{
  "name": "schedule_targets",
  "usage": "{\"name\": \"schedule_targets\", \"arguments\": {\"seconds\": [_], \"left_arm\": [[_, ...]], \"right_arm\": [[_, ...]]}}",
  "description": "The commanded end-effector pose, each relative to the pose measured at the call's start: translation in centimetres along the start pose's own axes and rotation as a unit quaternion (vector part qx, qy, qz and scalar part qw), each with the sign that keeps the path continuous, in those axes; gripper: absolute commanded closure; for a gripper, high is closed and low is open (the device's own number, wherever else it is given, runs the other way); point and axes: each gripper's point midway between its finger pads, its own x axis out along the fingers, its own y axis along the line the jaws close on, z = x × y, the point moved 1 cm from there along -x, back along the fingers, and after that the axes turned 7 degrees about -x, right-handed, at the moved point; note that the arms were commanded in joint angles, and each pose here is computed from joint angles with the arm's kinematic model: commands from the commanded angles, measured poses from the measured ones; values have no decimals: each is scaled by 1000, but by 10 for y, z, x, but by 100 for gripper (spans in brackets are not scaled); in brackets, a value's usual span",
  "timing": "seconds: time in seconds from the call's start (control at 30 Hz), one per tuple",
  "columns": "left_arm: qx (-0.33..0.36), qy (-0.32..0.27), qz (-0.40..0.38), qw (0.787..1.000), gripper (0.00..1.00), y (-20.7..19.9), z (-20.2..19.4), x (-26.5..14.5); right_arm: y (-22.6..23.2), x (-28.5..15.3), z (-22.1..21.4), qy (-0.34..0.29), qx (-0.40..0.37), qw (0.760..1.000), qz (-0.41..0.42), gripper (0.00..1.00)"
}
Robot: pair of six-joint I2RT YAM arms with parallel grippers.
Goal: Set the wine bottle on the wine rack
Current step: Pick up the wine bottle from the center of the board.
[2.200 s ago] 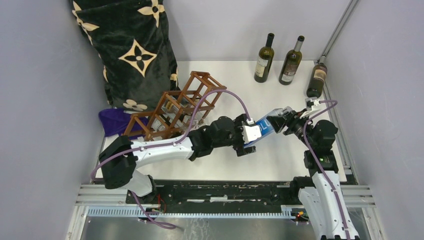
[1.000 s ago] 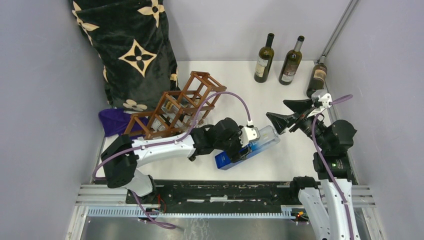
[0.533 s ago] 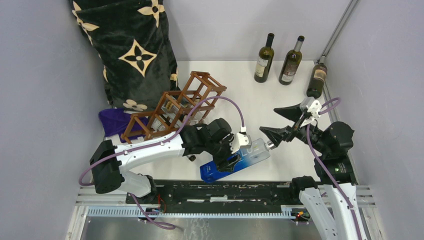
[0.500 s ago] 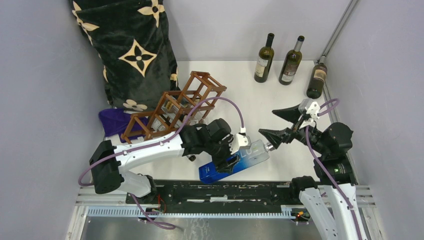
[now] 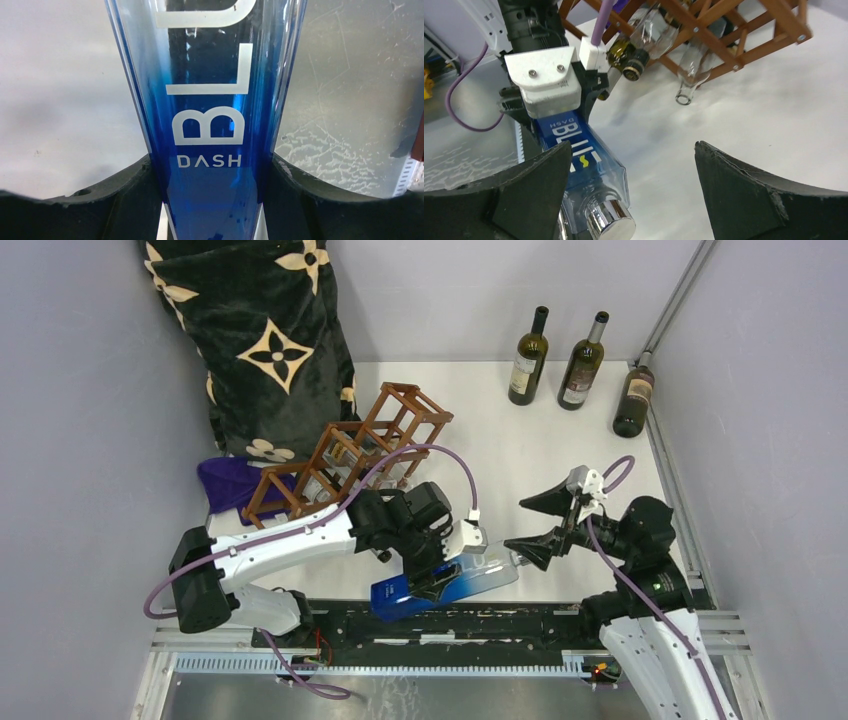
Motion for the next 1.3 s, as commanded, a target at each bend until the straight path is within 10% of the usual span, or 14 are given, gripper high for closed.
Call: {"name": "schedule_targets", "arguments": {"seconds": [0.0,1.27], "left_arm": [[58,-51,-23,997,98,-20,26,-29],[70,49,0,996,98,-6,18,-27]], "right_arm": [[13,4,-7,-9,-5,999,47,2],[58,14,-64,33,38,981,187,2]]}}
